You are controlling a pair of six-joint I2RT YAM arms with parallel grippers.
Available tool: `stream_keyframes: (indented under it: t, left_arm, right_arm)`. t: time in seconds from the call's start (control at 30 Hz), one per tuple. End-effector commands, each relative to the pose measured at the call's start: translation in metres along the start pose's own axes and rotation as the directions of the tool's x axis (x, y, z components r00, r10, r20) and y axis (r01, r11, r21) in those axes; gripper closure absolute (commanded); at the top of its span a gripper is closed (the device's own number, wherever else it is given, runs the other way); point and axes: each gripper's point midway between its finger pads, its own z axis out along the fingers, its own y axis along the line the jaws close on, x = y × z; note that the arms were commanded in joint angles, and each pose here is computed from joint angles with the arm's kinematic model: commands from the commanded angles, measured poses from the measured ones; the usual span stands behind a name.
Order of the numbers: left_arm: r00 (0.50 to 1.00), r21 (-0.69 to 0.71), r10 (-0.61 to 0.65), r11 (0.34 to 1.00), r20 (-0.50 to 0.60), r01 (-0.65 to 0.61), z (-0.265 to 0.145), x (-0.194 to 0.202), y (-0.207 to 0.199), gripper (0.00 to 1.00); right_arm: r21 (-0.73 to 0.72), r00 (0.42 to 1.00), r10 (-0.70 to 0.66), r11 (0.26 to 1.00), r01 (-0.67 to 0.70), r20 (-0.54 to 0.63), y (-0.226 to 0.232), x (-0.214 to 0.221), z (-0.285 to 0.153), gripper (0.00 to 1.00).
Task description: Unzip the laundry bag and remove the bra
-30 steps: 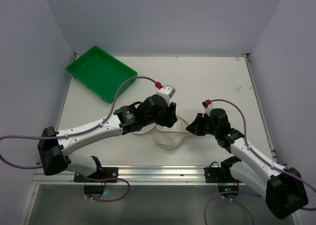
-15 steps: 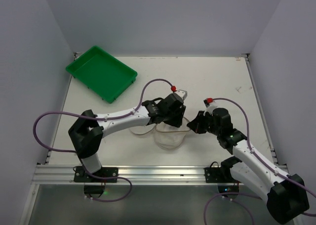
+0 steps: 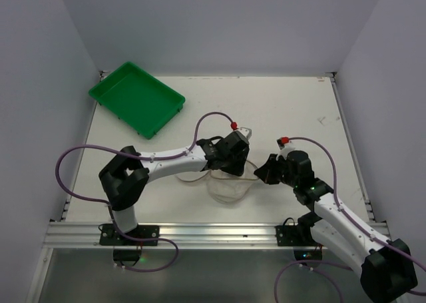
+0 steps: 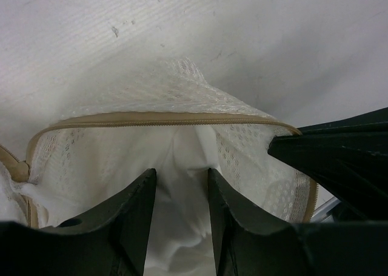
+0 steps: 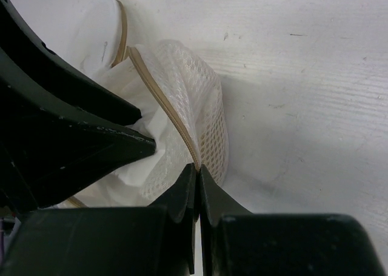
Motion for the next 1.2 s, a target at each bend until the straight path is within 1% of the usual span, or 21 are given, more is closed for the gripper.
stream_keyframes:
  t: [0.0, 0.1, 0.17, 0.27, 0.3, 0.37, 0.43, 0.57, 0.6, 0.7, 0.8, 0.93, 1.1, 1.17]
  left_arm:
    - [1.0, 0.032, -0.009, 0.999, -0.028, 0.01, 0.006, 0.012, -0.01, 0.57]
    - [1.0, 0.035, -0.01, 0.999, -0.019, 0.011, 0.005, 0.01, -0.011, 0.57]
    - [1.0, 0.029, -0.011, 1.0, -0.011, 0.011, 0.006, 0.008, -0.01, 0.61]
    - [1.0, 0.048, -0.006, 0.999, -0.021, 0.007, 0.009, 0.009, -0.015, 0.87]
    - [1.0, 0.053, -0.006, 0.999, -0.025, 0.007, 0.01, 0.01, -0.016, 1.0]
    - [1.0, 0.071, -0.002, 0.997, -0.02, 0.003, 0.008, 0.009, -0.018, 1.0]
    - [1.0, 0.084, 0.007, 0.996, 0.013, -0.008, -0.003, 0.001, -0.021, 1.0]
    - [0.99, 0.086, -0.027, 0.996, 0.14, 0.015, -0.038, -0.036, -0.011, 1.0]
    - [0.981, 0.108, -0.042, 0.994, 0.19, 0.022, -0.056, -0.049, -0.012, 1.0]
    - [0.954, 0.149, -0.074, 0.988, 0.291, 0.031, -0.088, -0.076, -0.007, 1.0]
    - [0.938, 0.141, -0.078, 0.99, 0.339, 0.031, -0.108, -0.088, 0.002, 1.0]
    - [0.933, 0.072, -0.084, 0.995, 0.349, 0.063, -0.113, -0.087, 0.029, 1.0]
    - [0.943, 0.062, -0.106, 0.994, 0.316, 0.091, -0.097, -0.072, 0.041, 1.0]
    - [0.943, 0.033, -0.117, 0.993, 0.312, 0.112, -0.088, -0.068, 0.05, 1.0]
  right_arm:
    - [0.012, 1.0, 0.014, 1.0, -0.014, 0.022, -0.003, -0.002, 0.003, 1.0]
    - [0.005, 1.0, 0.018, 1.0, -0.018, 0.021, -0.001, -0.002, 0.004, 1.0]
    - [0.008, 1.0, 0.023, 1.0, -0.024, 0.02, -0.002, -0.002, 0.005, 1.0]
    - [0.009, 0.999, 0.029, 1.0, -0.029, 0.018, -0.002, -0.002, 0.006, 1.0]
    - [0.01, 0.999, 0.034, 0.999, -0.034, 0.021, -0.002, -0.002, 0.006, 1.0]
    - [0.014, 0.999, 0.039, 0.999, -0.04, 0.029, -0.002, -0.004, 0.006, 1.0]
    - [0.015, 0.999, 0.043, 0.999, -0.043, 0.028, -0.003, -0.003, 0.006, 1.0]
    - [0.058, 0.998, 0.056, 0.997, -0.058, 0.033, -0.011, -0.002, 0.006, 1.0]
    - [0.066, 0.998, 0.058, 0.996, -0.06, 0.033, -0.013, -0.001, 0.006, 1.0]
    - [0.08, 0.997, 0.069, 0.994, -0.071, 0.033, -0.015, -0.002, 0.007, 1.0]
    - [0.088, 0.997, 0.073, 0.993, -0.075, 0.032, -0.016, -0.002, 0.007, 1.0]
    - [0.087, 0.997, 0.068, 0.994, -0.071, 0.03, -0.015, -0.002, 0.006, 1.0]
    - [0.069, 0.998, 0.058, 0.996, -0.06, 0.028, -0.012, -0.003, 0.007, 1.0]
    - [0.058, 0.998, 0.055, 0.997, -0.056, 0.024, -0.01, -0.003, 0.008, 1.0]
